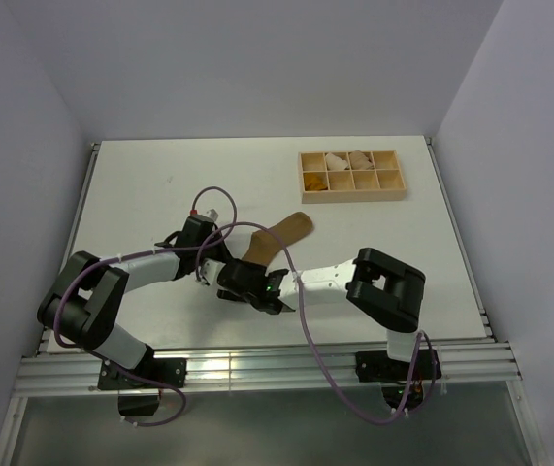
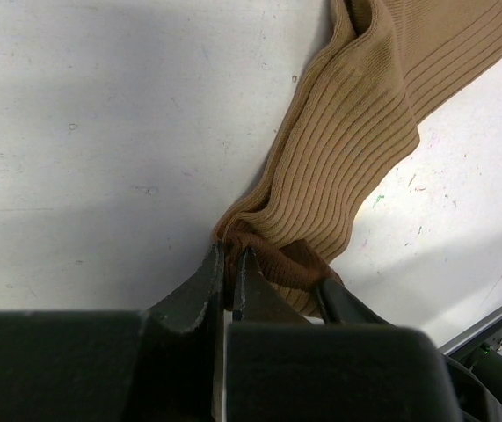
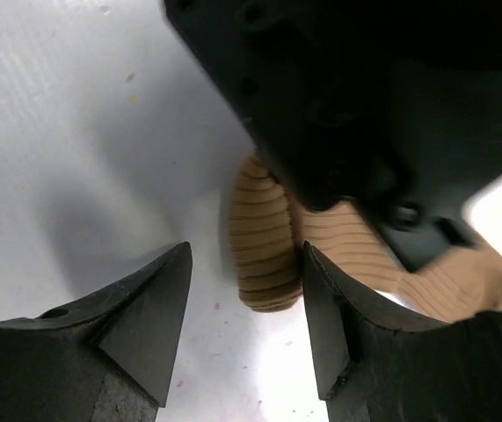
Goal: Roll the socks
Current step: Roll the sock at the center of the board.
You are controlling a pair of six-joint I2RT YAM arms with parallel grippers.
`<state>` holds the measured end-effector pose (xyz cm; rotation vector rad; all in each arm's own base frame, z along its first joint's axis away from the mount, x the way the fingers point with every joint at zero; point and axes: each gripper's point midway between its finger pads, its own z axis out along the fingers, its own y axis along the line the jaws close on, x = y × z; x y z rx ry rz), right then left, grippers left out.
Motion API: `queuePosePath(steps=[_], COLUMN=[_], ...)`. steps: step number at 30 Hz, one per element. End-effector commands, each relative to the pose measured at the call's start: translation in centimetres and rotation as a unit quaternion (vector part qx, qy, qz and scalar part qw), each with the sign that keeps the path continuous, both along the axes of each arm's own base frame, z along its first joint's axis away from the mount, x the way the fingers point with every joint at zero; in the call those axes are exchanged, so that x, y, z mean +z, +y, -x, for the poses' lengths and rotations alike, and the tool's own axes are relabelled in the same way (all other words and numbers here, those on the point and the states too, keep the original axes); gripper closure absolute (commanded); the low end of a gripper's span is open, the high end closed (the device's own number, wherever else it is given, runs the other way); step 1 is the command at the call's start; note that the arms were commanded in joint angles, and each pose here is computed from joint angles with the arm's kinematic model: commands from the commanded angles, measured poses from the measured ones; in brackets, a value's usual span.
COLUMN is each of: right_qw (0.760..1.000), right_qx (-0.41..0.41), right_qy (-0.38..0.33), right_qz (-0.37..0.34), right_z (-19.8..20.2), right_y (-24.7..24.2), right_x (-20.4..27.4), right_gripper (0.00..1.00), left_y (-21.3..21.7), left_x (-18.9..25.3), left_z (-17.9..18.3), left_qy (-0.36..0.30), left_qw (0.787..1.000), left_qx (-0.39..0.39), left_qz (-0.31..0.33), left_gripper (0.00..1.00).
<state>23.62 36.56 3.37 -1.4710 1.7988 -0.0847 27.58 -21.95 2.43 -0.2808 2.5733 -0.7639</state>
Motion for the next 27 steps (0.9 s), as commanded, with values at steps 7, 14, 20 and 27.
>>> queuePosePath(steps=[7,14,20,27], right_qw=[0.999,0.997,0.993,0.992], right_qx=[0.003,-0.023,-0.037,-0.061], right_qy=[0.030,0.058,0.079,0.099], right_qz=[0.016,0.054,0.081,0.056], right_z=[0.8,1.4,2.1,2.3], right_y=[0.2,-1.2,-2.6,-3.3], right_x=[-1.6,-4.4,-6.5,-6.6], right_gripper=[0.40,0.51,0.71,1.00], left_y=[0.6,0.4,0.4,0.8], left_x=[-0.7,-0.6,-0.6,-0.2], left_z=[0.8,0.8,1.0,0.8], left_qy=[0.016,0.017,0.023,0.021], left_qw=[1.000,1.000,1.000,0.999], left_qx=[-0.006,0.000,0.011,0.045], left_qz=[-0.026,-0.017,-0.010,-0.002], left_gripper=[1.00,1.00,0.99,0.89])
